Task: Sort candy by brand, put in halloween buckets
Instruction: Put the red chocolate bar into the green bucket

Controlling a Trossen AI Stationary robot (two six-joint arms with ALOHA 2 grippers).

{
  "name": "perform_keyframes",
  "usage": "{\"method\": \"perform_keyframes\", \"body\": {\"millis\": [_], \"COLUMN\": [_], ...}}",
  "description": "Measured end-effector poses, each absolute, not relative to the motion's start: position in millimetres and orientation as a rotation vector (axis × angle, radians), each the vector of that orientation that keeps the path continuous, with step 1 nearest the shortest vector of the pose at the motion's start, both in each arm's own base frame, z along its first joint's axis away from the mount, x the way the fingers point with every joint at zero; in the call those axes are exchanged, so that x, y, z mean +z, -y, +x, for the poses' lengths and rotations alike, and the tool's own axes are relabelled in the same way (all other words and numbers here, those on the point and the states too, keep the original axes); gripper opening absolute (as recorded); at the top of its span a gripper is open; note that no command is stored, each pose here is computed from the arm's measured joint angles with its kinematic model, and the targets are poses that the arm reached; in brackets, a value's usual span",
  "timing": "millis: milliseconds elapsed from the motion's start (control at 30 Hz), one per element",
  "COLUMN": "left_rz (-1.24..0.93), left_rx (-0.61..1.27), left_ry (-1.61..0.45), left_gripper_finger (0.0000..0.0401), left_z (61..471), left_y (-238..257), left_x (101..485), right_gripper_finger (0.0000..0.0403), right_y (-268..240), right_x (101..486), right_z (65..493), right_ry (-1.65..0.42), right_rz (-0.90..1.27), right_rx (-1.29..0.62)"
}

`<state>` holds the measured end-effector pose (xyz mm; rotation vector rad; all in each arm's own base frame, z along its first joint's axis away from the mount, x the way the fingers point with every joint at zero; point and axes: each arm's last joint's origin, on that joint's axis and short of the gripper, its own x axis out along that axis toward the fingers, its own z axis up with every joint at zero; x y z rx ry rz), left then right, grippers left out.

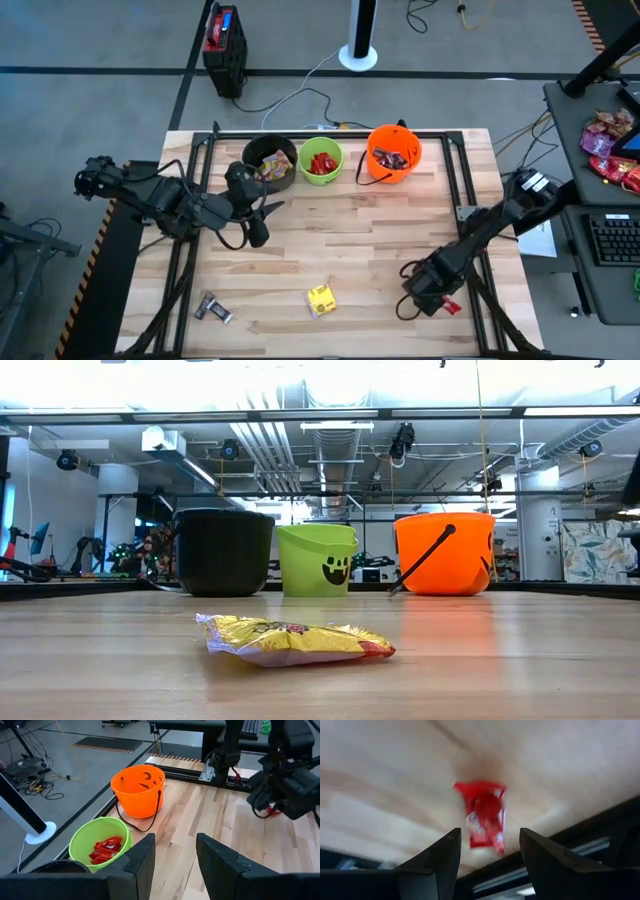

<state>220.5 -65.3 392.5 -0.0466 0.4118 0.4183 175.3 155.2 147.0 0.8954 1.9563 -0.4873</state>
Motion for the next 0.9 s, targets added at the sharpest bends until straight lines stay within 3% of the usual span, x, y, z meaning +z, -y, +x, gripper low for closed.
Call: {"method": "perform_keyframes", "body": {"millis": [267,533,733,900], "left_rz": [-0.047,-0.052,-0.067,-0.094], "left_rx": [0.418,0.419,0.422,0.427], "left_ry": [-0.412,-0.409,-0.406,-0.398], "left_gripper_finger": [0.0127,0.0127,0.0127,0.0127], "left_z": [220.5,220.7,220.7,220.7], "left_y": [65.3,65.3,65.3,65.3], "left_x": [392.5,392.7,392.7,392.8], "right_gripper_finger": [0.0171,0.0041,0.0038,0.0041], "right_y": [-163.7,-165.8,-147.4,-111.3], "right_x": [119.0,120.8,149.7,202.6], "right_z": [186.1,193.7,204.4,236.4], "right_ry": [-1.973,-1.958,-1.798,-1.423], "right_rz": [0.845,0.834,0.929,0.993], "right_rx": [-0.399,-0.341,-0.328,-0.296]}}
